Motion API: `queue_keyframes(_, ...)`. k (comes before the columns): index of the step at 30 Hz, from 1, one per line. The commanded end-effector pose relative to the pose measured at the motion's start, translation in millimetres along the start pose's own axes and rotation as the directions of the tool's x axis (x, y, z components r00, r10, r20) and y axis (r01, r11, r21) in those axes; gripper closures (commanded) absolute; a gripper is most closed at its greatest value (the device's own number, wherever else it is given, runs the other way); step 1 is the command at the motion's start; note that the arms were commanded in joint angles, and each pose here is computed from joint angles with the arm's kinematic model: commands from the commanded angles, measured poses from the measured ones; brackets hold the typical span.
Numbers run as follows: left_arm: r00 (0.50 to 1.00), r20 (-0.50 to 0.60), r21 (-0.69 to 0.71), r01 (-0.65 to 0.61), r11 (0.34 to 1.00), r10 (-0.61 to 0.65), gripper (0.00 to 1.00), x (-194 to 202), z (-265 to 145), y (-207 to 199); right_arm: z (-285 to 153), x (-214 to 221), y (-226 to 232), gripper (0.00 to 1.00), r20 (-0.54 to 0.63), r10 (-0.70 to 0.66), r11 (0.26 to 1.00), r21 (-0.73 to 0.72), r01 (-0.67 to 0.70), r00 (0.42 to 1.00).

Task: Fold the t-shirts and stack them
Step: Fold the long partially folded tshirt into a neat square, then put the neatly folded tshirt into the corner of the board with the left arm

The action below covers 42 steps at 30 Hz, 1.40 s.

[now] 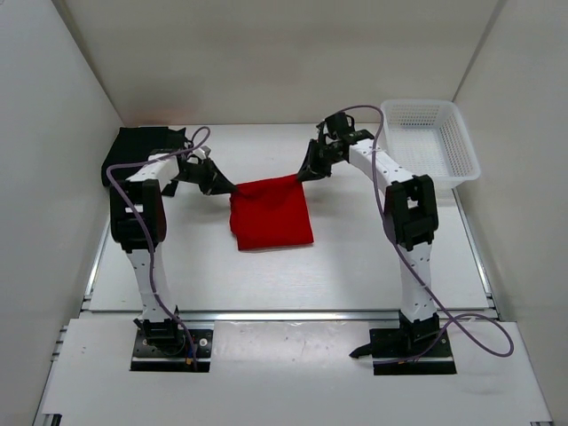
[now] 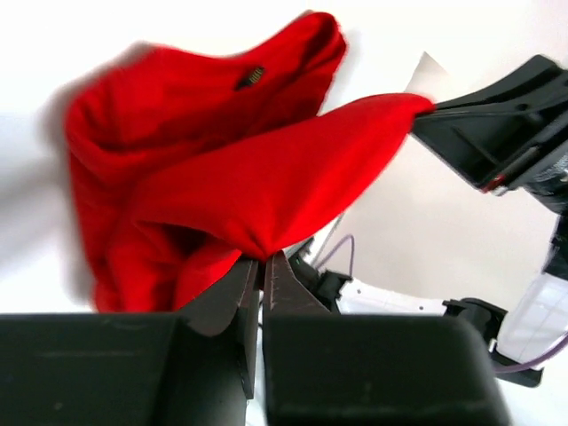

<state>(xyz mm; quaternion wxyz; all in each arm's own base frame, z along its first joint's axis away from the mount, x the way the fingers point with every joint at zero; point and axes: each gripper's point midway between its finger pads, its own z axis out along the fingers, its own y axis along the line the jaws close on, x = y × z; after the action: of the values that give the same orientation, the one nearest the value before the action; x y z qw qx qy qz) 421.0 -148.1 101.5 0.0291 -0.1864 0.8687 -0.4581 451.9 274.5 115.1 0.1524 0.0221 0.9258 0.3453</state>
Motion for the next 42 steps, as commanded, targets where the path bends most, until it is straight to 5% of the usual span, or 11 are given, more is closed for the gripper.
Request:
queue_keyframes(1,0.996,0.067,-0.003,-0.059,0.998,0.059,0.86,-23.3,-8.3,-5.7,-4.3,-27.4,2.4,0.86,0.043,-0.043,0.999,-0.004,0.043,0.998)
queue_keyframes(3,0.993,0.089,-0.034,-0.080,0.996,0.082,0.54,-32.6,-6.8,1.2,7.9,-27.1,-9.0,0.79,0.019,-0.030,0.999,0.019,0.030,0.999)
queue_keyframes(6,0.974,0.145,-0.095,-0.159,0.983,0.172,0.19,-51.6,-11.1,2.6,6.0,-39.6,-9.7,0.68,0.046,-0.038,0.999,0.024,0.036,0.998)
queue_keyframes(13,0.819,0.302,-0.233,-0.432,0.871,0.487,0.14,-80.3,-59.7,-31.0,-21.9,-57.2,14.2,0.76,0.153,-0.171,0.982,0.101,0.157,0.973)
queue_keyframes(16,0.664,0.159,-0.340,-0.658,0.672,0.731,0.13,-29.7,-43.6,-35.0,-30.8,-42.6,15.4,0.83,0.147,-0.236,0.962,0.175,0.209,0.961)
queue_keyframes(19,0.646,-0.022,-0.412,-0.701,0.582,0.763,0.12,13.7,-22.3,-1.8,-38.0,-16.8,13.4,0.83,0.142,-0.245,0.954,0.212,0.212,0.959)
queue_keyframes(22,0.695,-0.083,-0.465,-0.661,0.589,0.714,0.11,32.9,-13.4,30.0,-51.5,7.9,13.5,0.83,0.169,-0.232,0.962,0.187,0.200,0.958)
queue_keyframes(25,0.703,-0.019,-0.517,-0.615,0.595,0.711,0.01,35.2,-16.4,38.7,-73.8,31.2,11.3,0.81,0.218,-0.203,0.973,0.151,0.172,0.955)
queue_keyframes(30,0.713,0.033,-0.491,-0.599,0.633,0.700,0.01,43.2,-2.8,31.3,-99.0,71.6,-8.2,0.78,0.223,-0.192,0.977,0.140,0.163,0.956)
queue_keyframes(38,0.887,-0.025,-0.312,-0.445,0.840,0.461,0.02,77.1,36.7,72.5,-131.5,96.3,-30.6,0.77,0.188,-0.247,0.964,0.150,0.221,0.951)
queue_keyframes(42,0.915,-0.082,-0.358,-0.396,0.846,0.394,0.02,85.5,47.0,103.4,-159.2,89.6,-32.7,0.76,0.236,-0.281,0.951,0.201,0.236,0.930)
